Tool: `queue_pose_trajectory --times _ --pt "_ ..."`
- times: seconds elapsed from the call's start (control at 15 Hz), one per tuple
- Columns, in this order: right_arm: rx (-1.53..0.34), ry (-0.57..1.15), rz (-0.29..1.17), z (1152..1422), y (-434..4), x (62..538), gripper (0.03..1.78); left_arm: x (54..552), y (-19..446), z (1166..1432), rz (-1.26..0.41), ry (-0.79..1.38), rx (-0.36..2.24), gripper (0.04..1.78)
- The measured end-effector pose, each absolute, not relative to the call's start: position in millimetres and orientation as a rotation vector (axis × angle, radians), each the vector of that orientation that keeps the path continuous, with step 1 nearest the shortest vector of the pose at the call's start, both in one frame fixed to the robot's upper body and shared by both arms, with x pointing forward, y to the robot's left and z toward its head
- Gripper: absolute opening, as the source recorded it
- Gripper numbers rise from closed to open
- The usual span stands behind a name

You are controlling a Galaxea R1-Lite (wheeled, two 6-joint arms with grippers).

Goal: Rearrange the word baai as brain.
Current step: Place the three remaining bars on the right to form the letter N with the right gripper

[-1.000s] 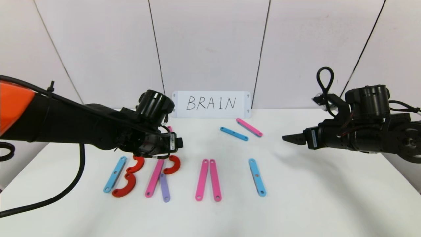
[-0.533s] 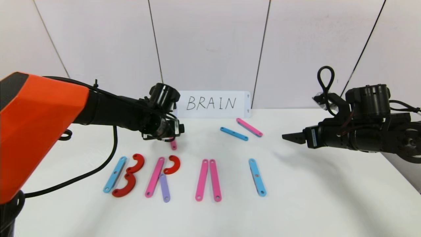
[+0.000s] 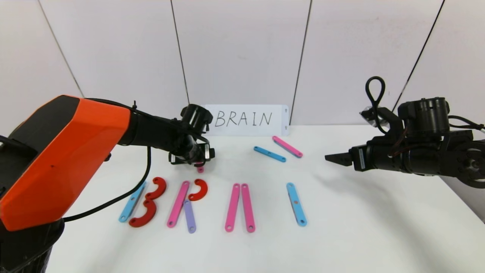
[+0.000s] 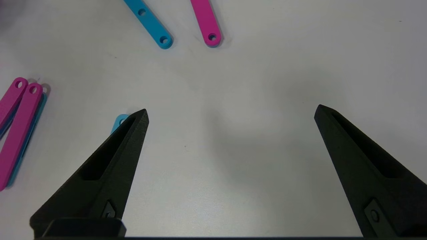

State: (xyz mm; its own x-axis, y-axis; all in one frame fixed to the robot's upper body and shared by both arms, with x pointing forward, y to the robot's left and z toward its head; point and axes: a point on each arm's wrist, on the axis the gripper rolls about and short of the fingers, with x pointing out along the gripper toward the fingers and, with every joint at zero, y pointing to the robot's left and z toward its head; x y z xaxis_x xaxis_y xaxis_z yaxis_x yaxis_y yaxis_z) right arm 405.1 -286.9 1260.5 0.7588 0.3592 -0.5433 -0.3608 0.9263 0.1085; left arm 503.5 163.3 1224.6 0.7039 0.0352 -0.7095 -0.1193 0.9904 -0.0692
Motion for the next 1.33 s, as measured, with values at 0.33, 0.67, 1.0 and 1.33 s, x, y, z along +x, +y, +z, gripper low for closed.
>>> queue_pose_trajectory --times 0.33,0.67,1.0,1.33 --pt "-0.003 0.590 0.392 1261 -287 405 1.74 507 162 1218 0.089 0.794 -0.110 1.34" --pt "-0.003 0.591 0.392 1260 -287 405 1.74 507 162 1217 0.089 0.796 -0.108 0.46" --pt "0.002 0.588 0.392 1262 -287 405 1.74 506 162 1220 0.083 0.790 -0.102 0.27" --pt "0.015 0.556 0.354 1272 -300 408 1.74 501 162 1234 0.070 0.777 -0.099 0.27"
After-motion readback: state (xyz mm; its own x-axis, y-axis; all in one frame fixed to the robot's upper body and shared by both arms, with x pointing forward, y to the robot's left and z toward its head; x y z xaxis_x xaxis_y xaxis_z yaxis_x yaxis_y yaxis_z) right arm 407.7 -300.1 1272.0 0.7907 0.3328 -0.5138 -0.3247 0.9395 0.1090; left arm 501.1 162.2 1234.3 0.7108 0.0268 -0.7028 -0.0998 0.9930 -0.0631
